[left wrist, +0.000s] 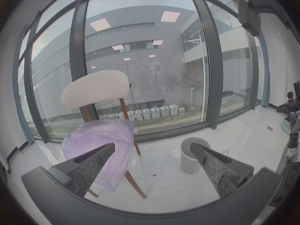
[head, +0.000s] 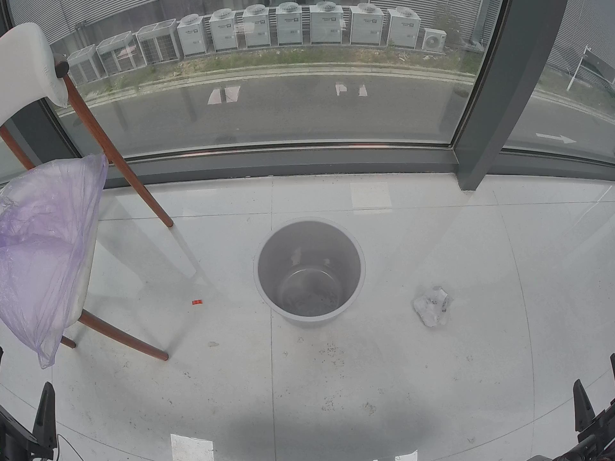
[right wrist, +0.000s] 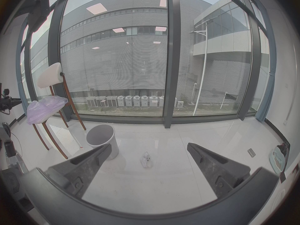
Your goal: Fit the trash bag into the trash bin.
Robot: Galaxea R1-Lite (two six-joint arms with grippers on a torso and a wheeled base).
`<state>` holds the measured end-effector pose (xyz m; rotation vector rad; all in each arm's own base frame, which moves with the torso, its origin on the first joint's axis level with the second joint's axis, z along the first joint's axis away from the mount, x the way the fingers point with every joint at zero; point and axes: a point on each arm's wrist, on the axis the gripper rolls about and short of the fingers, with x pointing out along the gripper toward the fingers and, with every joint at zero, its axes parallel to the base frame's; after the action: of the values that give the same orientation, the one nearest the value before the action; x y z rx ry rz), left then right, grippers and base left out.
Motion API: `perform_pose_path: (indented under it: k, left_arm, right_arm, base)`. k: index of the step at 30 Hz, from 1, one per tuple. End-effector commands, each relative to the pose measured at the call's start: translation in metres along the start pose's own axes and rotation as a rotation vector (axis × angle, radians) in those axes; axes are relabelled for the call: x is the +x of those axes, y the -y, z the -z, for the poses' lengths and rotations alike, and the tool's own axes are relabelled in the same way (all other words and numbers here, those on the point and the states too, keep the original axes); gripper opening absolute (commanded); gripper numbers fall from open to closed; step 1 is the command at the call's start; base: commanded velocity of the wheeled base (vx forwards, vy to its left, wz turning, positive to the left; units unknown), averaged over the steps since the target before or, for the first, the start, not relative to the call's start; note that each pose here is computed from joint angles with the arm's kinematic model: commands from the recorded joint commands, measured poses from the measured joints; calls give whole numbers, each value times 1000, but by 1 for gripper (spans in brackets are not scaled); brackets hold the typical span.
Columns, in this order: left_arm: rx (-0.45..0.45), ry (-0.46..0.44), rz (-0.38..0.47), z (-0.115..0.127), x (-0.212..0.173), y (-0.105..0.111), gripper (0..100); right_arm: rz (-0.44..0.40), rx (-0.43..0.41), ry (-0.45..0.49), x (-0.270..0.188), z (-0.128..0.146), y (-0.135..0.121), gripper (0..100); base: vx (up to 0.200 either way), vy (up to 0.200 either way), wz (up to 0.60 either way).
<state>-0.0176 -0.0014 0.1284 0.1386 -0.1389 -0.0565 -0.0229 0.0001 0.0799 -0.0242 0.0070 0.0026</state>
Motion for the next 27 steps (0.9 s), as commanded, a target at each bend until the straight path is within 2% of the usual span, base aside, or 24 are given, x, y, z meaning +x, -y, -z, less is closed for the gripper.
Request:
perform_pose_path:
  k: [1, 3, 16, 23, 27]
  left_arm:
    - [-59, -214, 35, -37, 44, -8, 100]
    - [-61, -229, 30, -41, 51, -9, 100]
    - [-56, -231, 38, -53, 61, -11, 100]
    - [-44, -278, 45, -59, 79, -13, 100]
    - [-35, -330, 60, -61, 99, -14, 100]
  right_arm:
    - [-5, -3, -8, 1, 4, 0, 100]
    - [-5, -3, -8, 1, 4, 0, 100]
    - [-5, -3, -8, 1, 4, 0, 100]
    - [-7, -6, -8, 1, 4, 0, 100]
    - [-7, -6, -8, 1, 4, 0, 100]
  base:
    - [0, 0, 0]
    - [0, 0, 0]
    - [0, 200, 0]
    - [0, 200, 0]
    - [0, 0, 0]
